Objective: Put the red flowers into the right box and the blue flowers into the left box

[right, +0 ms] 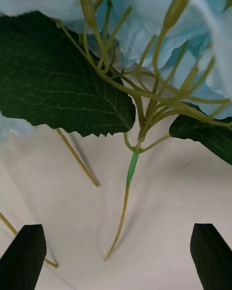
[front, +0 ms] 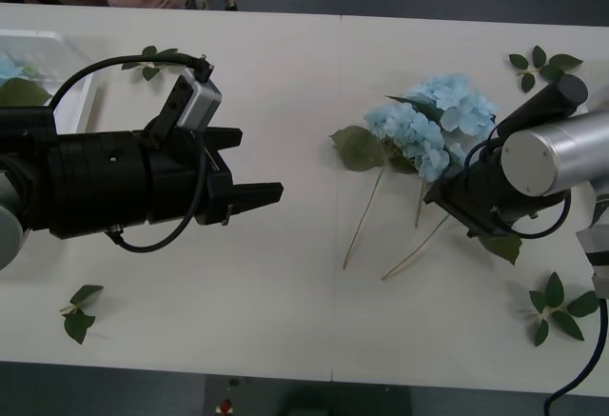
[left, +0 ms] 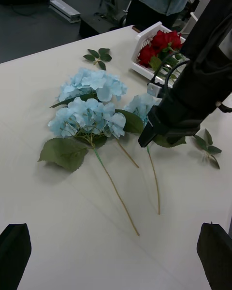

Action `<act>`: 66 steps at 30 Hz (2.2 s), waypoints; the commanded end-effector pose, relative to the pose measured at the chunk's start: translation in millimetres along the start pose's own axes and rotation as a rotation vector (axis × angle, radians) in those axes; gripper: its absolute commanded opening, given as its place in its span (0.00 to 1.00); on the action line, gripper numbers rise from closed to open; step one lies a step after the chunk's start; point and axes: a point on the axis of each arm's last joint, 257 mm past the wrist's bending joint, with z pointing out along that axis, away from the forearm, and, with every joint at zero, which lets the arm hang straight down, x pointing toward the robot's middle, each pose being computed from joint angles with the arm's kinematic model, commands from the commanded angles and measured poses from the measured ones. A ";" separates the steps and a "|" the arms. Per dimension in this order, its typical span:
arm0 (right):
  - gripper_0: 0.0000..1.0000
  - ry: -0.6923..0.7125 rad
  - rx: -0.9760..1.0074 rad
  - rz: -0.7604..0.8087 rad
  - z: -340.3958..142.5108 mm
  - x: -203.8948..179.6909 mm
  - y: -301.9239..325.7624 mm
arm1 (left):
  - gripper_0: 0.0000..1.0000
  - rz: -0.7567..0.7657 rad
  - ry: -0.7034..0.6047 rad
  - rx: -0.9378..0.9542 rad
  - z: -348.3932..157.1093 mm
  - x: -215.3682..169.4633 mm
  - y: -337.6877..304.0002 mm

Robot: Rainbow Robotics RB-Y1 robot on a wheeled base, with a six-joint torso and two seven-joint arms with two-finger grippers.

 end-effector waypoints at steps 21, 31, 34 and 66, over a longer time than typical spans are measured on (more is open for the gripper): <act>0.86 -0.052 -0.002 -0.050 39.1 -5.0 8.7 | 1.00 0.085 -0.014 0.007 -3.2 -8.8 -7.0; 0.00 -0.068 0.006 -0.069 49.2 -4.5 7.6 | 1.00 0.085 -0.014 0.007 -3.2 -8.8 -7.0; 0.00 -0.078 0.015 -0.075 51.3 -5.8 5.1 | 1.00 0.085 -0.014 0.007 -3.2 -8.8 -7.0; 0.00 -0.096 -0.637 -0.848 -175.6 10.1 93.0 | 1.00 0.085 -0.014 0.007 -3.2 -8.8 -7.0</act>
